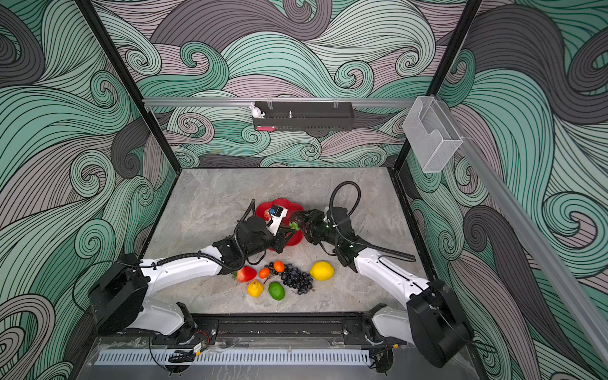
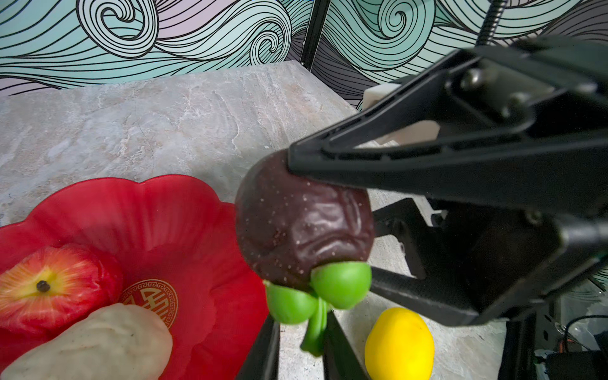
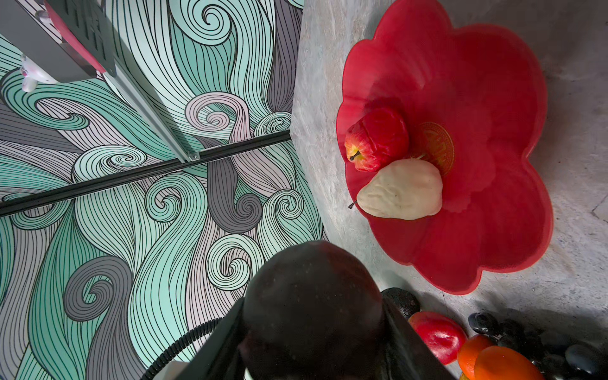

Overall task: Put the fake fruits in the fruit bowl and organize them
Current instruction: 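Grasp the purple fruit with the left gripper while the right gripper holds it, then carry the purple fruit over the bowl with the left gripper while the right gripper withdraws, then lower the purple fruit into the bowl beside the apple and open the left gripper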

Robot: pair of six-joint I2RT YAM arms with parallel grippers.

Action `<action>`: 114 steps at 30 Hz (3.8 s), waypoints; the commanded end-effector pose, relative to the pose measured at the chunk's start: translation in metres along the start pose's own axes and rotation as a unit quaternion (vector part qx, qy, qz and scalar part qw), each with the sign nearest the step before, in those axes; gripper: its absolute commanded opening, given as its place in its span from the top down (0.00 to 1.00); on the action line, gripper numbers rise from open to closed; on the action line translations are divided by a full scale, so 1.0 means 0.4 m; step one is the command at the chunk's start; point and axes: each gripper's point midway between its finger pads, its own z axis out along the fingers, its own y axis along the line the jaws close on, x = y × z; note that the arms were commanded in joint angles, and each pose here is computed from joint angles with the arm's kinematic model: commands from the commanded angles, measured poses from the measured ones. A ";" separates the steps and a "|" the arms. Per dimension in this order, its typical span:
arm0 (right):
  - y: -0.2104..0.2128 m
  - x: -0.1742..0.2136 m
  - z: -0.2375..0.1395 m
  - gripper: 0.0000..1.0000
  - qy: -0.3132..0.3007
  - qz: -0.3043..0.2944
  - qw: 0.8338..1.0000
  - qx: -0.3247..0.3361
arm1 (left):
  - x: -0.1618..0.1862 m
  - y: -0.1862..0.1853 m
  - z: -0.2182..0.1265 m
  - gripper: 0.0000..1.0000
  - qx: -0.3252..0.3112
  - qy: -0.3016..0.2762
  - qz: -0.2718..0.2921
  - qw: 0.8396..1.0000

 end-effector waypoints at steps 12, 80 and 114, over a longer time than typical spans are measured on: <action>0.009 -0.006 -0.008 0.43 -0.013 -0.016 1.000 -0.009 | -0.099 -0.051 -0.031 0.87 0.032 -0.042 0.002 0.999; -0.259 -0.104 -0.303 0.09 -0.113 -0.292 0.927 0.207 | 0.068 0.251 0.174 0.91 -0.106 0.471 -0.137 0.865; -0.273 -0.116 -0.315 0.09 -0.129 -0.294 0.919 0.230 | 0.094 0.305 0.209 0.81 -0.141 0.469 -0.131 0.862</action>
